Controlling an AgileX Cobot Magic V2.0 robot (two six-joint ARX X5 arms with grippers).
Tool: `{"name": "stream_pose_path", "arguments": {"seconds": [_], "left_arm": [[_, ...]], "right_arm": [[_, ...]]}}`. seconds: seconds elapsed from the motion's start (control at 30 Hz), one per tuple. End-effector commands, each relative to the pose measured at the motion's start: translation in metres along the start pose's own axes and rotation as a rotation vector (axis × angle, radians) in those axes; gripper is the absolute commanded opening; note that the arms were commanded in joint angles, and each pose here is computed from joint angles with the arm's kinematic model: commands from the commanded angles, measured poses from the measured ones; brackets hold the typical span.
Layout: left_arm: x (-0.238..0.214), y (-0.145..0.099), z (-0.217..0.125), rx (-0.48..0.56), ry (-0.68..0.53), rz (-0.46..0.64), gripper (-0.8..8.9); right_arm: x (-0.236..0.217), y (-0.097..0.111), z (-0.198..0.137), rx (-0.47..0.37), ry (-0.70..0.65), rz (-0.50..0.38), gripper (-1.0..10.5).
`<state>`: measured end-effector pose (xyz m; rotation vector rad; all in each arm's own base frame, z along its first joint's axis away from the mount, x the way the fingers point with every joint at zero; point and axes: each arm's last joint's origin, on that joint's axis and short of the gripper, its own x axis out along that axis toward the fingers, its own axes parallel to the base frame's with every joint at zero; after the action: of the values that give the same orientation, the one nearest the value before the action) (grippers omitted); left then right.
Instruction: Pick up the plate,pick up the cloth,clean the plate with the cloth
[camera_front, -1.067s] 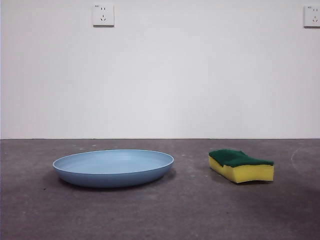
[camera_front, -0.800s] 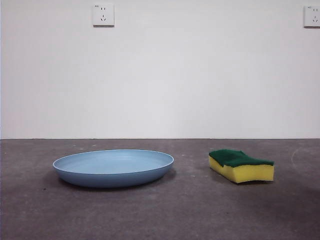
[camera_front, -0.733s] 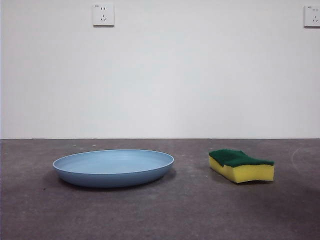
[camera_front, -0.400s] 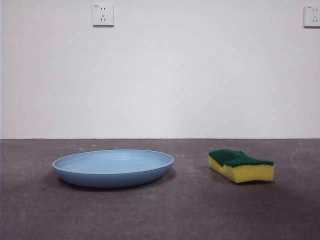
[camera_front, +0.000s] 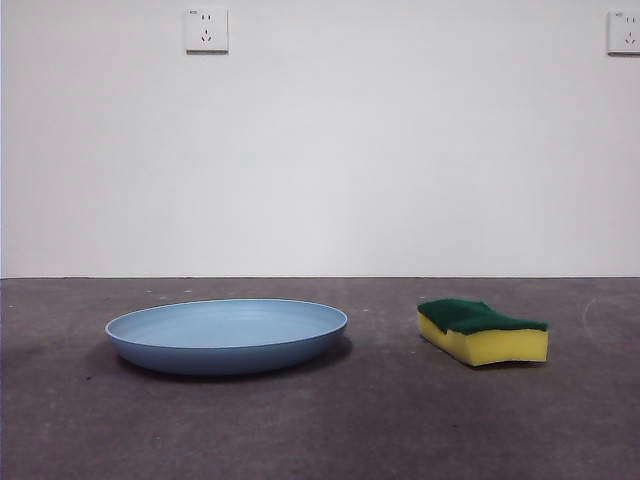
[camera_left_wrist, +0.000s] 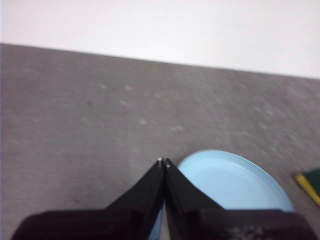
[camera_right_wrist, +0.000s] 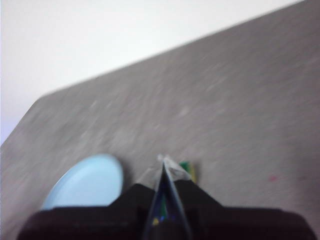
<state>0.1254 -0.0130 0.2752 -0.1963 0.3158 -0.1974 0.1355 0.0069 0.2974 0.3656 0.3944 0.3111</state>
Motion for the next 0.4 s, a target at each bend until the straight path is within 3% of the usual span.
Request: {"name": "stream_pose_path", "arguments": {"seconds": [0.03,0.17,0.33,0.4], "left_arm": [[0.009,-0.003,0.016,-0.001,0.088,-0.051,-0.03],[0.024,-0.006,0.031,-0.005,0.205,-0.130,0.12],[0.042,-0.006,0.033,-0.045,0.265,-0.195,3.51],[0.048,-0.005,0.033,-0.073,0.273,-0.189,3.82]], "right_arm": [[0.011,0.002,0.012,-0.050,0.101,0.075,0.0],[0.026,0.000,0.020,-0.071,0.190,0.123,0.2],[0.038,-0.004,0.018,-0.050,0.242,0.133,4.1],[0.039,-0.005,0.018,-0.046,0.249,0.131,4.8]]}}
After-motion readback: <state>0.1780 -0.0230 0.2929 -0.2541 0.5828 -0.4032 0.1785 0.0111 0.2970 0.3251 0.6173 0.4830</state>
